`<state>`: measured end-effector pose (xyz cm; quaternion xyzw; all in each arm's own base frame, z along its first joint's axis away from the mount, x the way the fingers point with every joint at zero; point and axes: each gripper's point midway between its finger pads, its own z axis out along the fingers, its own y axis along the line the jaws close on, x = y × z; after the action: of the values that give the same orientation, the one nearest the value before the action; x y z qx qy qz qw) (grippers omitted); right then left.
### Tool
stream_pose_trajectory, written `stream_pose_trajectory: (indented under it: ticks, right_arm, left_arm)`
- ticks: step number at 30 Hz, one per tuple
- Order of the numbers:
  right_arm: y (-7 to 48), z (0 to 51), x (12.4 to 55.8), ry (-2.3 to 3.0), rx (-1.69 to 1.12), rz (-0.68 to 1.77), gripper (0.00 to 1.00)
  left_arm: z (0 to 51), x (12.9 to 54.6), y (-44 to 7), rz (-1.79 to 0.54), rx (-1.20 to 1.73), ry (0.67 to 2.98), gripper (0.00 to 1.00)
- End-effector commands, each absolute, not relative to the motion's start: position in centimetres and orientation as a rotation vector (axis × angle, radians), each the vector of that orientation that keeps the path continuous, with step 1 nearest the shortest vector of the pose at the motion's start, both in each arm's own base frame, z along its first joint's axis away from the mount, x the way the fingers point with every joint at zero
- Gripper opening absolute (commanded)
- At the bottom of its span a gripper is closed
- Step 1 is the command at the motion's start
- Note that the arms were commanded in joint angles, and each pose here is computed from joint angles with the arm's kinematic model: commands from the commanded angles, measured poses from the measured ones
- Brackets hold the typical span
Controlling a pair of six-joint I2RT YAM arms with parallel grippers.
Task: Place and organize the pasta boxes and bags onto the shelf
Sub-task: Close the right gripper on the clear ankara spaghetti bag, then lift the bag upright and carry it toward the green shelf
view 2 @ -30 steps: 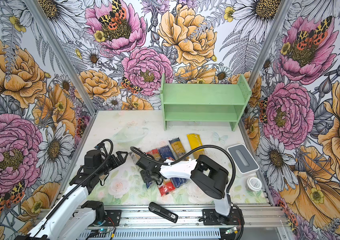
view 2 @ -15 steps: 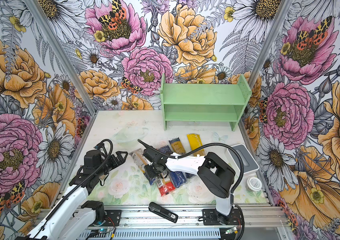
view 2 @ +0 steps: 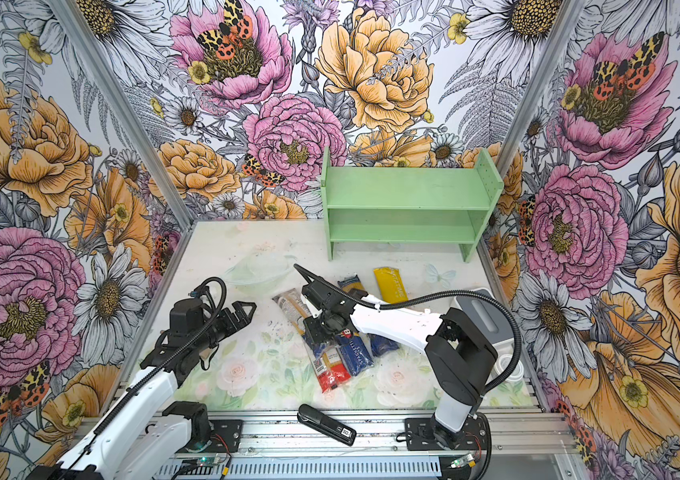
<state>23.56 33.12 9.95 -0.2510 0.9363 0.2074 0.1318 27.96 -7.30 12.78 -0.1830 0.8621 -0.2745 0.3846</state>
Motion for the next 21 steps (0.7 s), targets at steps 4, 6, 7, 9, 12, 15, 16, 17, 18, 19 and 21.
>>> stream_pose_trajectory:
  ticks: [4, 6, 7, 9, 12, 15, 16, 17, 18, 19, 21]
  right_arm:
    - [31.6, 15.6, 25.8, 2.566, -0.679, 0.55, 0.0]
    - [30.7, 16.3, 25.9, 2.556, -0.649, 0.532, 0.0]
    - [30.3, 16.7, 26.0, 2.553, -0.633, 0.524, 0.0]
    - [29.5, 17.4, 26.0, 2.545, -0.605, 0.516, 0.0]
    - [28.4, 18.8, 25.8, 2.523, -0.568, 0.521, 0.0]
    - [27.2, 20.2, 25.4, 2.51, -0.527, 0.547, 0.0]
    - [27.0, 20.7, 25.0, 2.5, -0.526, 0.562, 0.0]
    - [26.7, 21.1, 24.8, 2.494, -0.521, 0.571, 0.0]
    - [25.7, 21.6, 25.3, 2.489, -0.475, 0.571, 0.0]
    - [25.2, 22.2, 25.2, 2.482, -0.463, 0.58, 0.0]
    - [24.3, 23.3, 25.1, 2.462, -0.434, 0.588, 0.0]
  left_arm:
    - [13.2, 28.8, -7.3, -0.717, -0.466, 2.17, 0.99]
    - [13.2, 28.9, -7.6, -0.72, -0.454, 2.177, 0.99]
    - [13.2, 29.0, -7.5, -0.713, -0.452, 2.176, 0.99]
    - [13.4, 29.2, -7.5, -0.713, -0.446, 2.164, 0.99]
    - [13.6, 29.3, -8.0, -0.727, -0.432, 2.152, 0.99]
    - [13.7, 29.4, -8.5, -0.733, -0.401, 2.157, 0.99]
    - [13.8, 29.5, -8.5, -0.727, -0.405, 2.157, 0.99]
    - [13.7, 29.6, -8.5, -0.722, -0.41, 2.159, 0.99]
    - [13.7, 29.7, -8.5, -0.719, -0.413, 2.158, 0.99]
    - [13.7, 29.8, -8.6, -0.723, -0.41, 2.158, 0.99]
    - [13.6, 29.9, -8.9, -0.727, -0.401, 2.164, 0.99]
